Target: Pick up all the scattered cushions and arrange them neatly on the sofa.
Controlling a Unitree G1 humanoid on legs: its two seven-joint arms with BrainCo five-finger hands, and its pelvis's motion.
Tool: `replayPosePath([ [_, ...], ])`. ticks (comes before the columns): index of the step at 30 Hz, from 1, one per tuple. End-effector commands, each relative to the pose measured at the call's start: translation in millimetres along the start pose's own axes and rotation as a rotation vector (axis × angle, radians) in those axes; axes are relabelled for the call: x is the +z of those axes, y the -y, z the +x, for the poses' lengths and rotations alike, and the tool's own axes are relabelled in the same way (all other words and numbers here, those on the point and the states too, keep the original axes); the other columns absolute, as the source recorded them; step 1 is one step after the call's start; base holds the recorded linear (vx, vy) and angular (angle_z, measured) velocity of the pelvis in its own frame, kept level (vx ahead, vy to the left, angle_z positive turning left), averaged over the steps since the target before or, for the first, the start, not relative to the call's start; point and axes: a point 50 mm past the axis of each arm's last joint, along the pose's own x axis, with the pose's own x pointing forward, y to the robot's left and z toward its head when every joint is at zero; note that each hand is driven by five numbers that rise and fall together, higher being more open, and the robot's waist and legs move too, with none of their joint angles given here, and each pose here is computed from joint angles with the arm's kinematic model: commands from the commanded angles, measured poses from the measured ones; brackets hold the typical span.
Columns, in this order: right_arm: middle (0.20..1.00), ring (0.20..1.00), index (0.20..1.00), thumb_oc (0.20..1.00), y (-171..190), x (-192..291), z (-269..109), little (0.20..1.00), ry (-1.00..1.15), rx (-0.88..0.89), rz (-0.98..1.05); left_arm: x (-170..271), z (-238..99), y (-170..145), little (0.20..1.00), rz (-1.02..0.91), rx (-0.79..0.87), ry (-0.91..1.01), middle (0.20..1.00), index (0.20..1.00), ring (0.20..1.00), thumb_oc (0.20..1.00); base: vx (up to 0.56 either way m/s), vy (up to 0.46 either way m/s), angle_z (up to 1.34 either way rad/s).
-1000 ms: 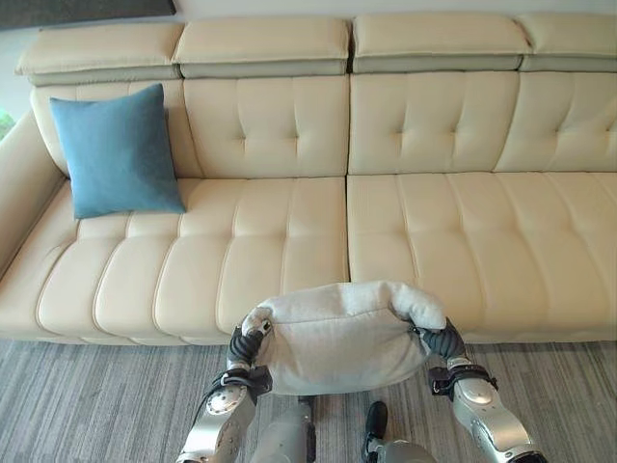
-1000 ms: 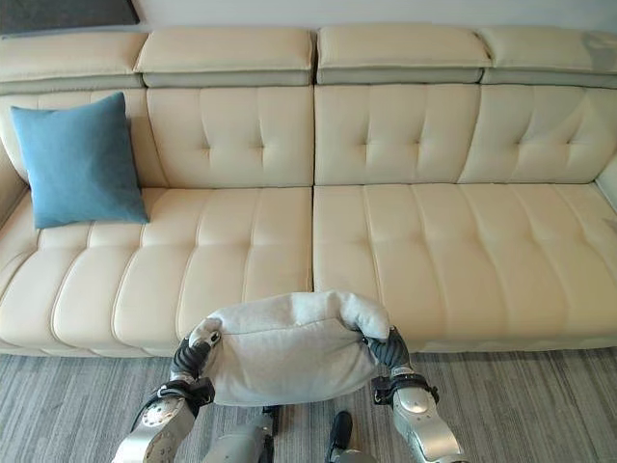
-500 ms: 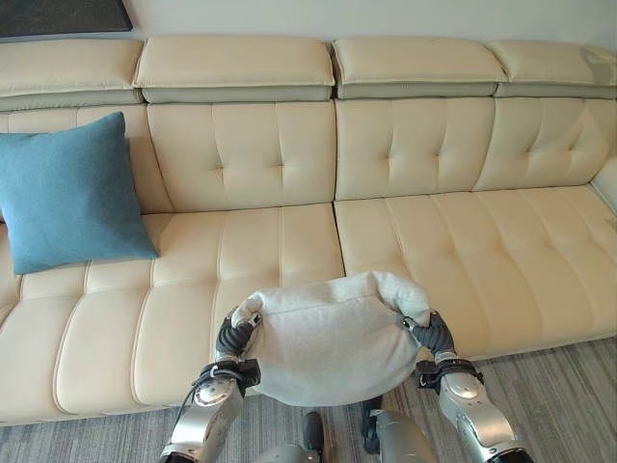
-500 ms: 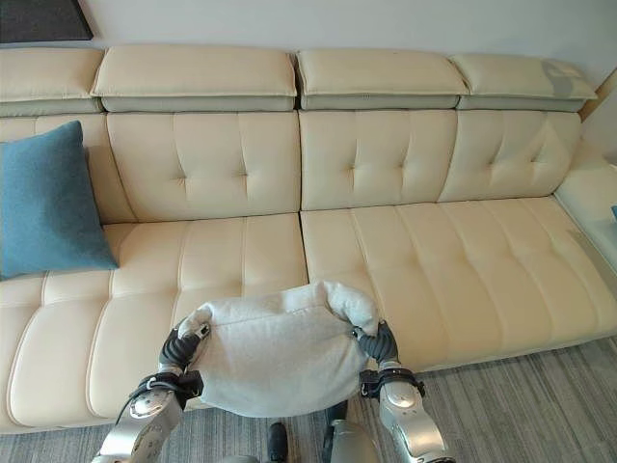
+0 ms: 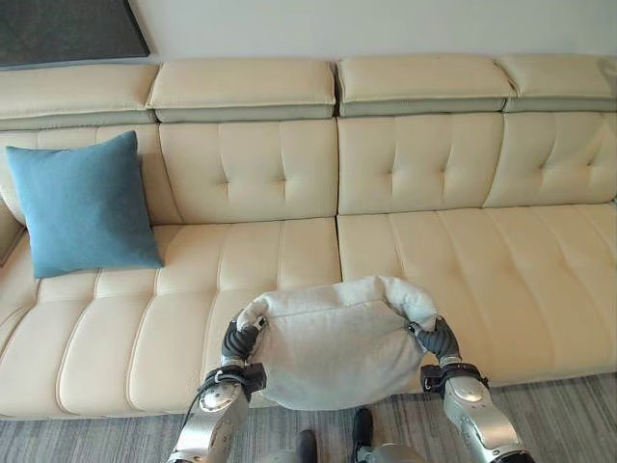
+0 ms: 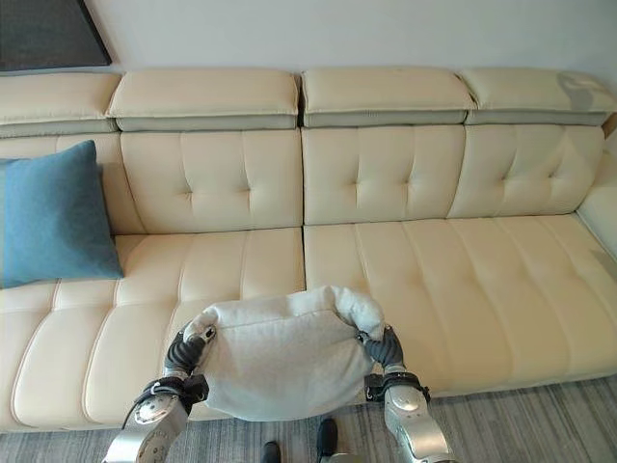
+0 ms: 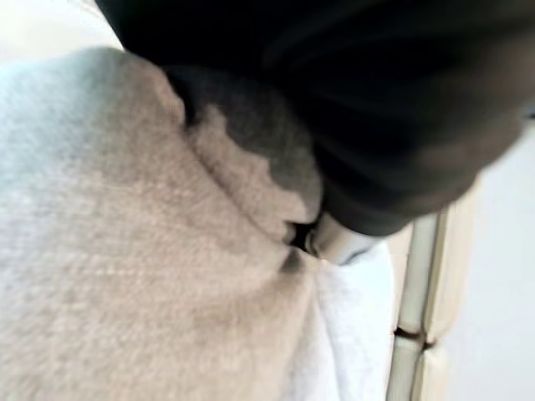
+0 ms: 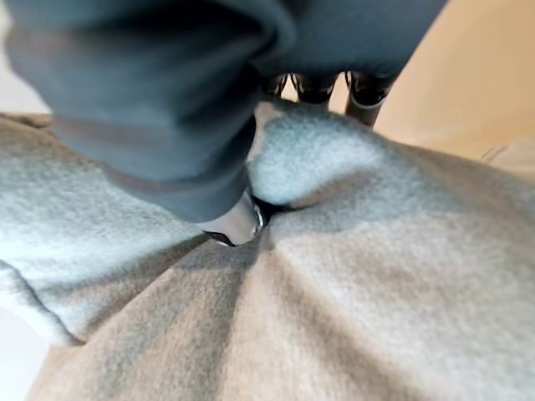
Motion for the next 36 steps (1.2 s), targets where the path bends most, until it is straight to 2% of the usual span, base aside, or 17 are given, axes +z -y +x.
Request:
replayPosePath([
  [1,0.200,0.200,0.200,0.200,2.0,65.1,11.7,0.200,0.295,0.014,0.053,57.1,11.1,24.2,0.200,-0.019,-0.092,0.261,0.200,0.200,0.200,0.200,0.09,-0.037,0.15],
  [9,0.200,0.200,0.200,0.200,-18.3,101.9,22.4,0.200,0.406,0.044,0.059,86.1,19.5,51.5,0.200,0.011,-0.121,0.375,0.200,0.200,0.200,0.200,0.11,0.024,0.08],
  [20,0.200,0.200,0.200,0.200,-32.4,152.9,38.0,0.200,0.527,0.034,0.033,127.0,38.9,71.0,0.200,0.053,-0.106,0.480,0.200,0.200,0.200,0.200,0.11,0.073,-0.01],
  [23,0.200,0.200,0.200,0.200,-28.6,182.3,48.4,0.200,0.581,-0.014,0.011,157.7,54.6,76.2,0.200,0.116,-0.084,0.539,0.200,0.200,0.200,0.200,0.04,0.053,0.01],
  [29,0.200,0.200,0.200,0.200,-27.9,231.8,58.2,0.200,0.676,-0.075,-0.013,222.2,65.1,87.2,0.200,0.137,-0.018,0.689,0.200,0.200,0.200,0.200,-0.05,0.020,-0.17],
  [36,0.200,0.200,0.200,0.200,-32.0,251.7,68.0,0.200,0.668,-0.125,-0.074,243.3,72.4,94.2,0.200,0.201,0.023,0.706,0.200,0.200,0.200,0.200,0.00,0.004,-0.06],
])
